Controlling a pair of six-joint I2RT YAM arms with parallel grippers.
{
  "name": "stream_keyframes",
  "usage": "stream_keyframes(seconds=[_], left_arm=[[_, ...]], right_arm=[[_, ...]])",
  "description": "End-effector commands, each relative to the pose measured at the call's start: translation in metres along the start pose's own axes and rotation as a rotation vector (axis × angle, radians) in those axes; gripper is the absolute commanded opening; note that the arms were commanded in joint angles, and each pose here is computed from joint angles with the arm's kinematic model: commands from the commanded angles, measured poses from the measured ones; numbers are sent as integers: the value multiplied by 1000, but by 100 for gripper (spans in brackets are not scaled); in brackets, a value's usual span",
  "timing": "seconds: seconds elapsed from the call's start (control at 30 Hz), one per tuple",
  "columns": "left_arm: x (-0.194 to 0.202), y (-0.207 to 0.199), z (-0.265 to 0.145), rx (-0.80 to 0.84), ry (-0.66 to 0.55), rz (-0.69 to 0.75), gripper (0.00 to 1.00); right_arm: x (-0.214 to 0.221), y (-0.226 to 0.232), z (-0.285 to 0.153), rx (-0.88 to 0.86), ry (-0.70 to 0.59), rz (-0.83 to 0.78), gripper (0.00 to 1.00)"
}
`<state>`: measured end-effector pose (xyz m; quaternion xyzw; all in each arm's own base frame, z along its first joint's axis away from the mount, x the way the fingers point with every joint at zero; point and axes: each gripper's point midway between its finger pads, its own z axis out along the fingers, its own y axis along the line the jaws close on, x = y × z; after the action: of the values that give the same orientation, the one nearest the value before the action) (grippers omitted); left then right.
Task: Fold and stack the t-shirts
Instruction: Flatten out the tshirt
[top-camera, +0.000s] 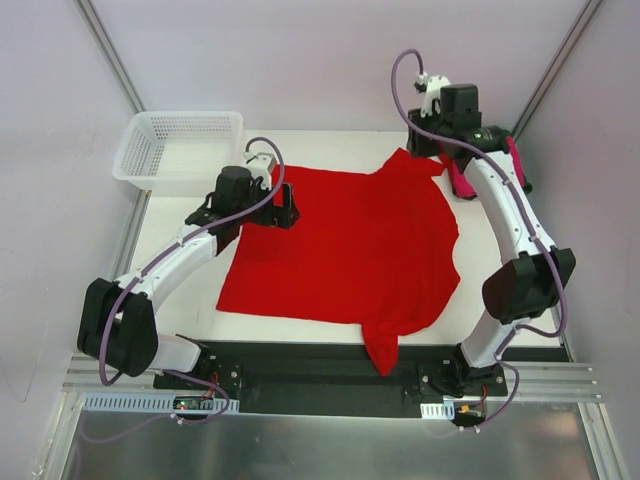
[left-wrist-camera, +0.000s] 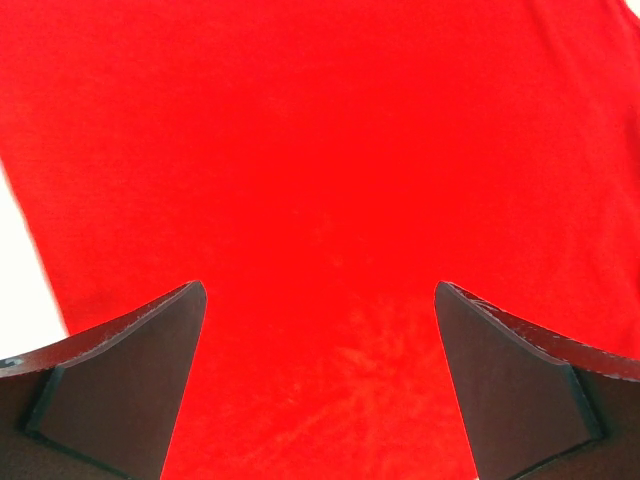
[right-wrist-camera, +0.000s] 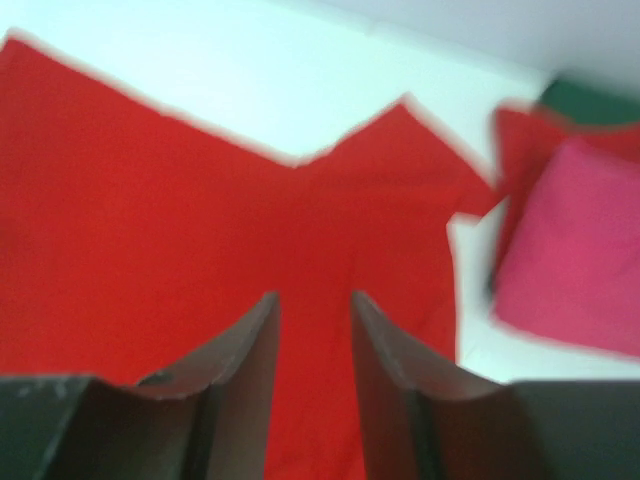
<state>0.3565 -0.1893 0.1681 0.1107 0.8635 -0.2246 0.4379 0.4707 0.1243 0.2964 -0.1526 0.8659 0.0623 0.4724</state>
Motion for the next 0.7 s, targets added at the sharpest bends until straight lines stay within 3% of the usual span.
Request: stream_keyframes(seconds=[0.0, 0.07, 0.3, 0.5, 0.67], left_arm=[[9, -25, -4, 136, 60, -31, 99], [13, -29, -2, 156, 77, -38, 99], [20, -38, -2, 175, 92, -47, 99], [24, -33, -7, 148, 81, -34, 99], [30, -28, 3, 132, 104, -43, 99]], right_arm=[[115, 48, -21, -85, 355, 134, 40], [158, 63, -28, -98, 432, 158, 40], [222, 95, -47, -136, 512, 249, 37], [261, 96, -35, -104, 591, 265, 2], [282, 86, -18, -23, 672, 239, 1]])
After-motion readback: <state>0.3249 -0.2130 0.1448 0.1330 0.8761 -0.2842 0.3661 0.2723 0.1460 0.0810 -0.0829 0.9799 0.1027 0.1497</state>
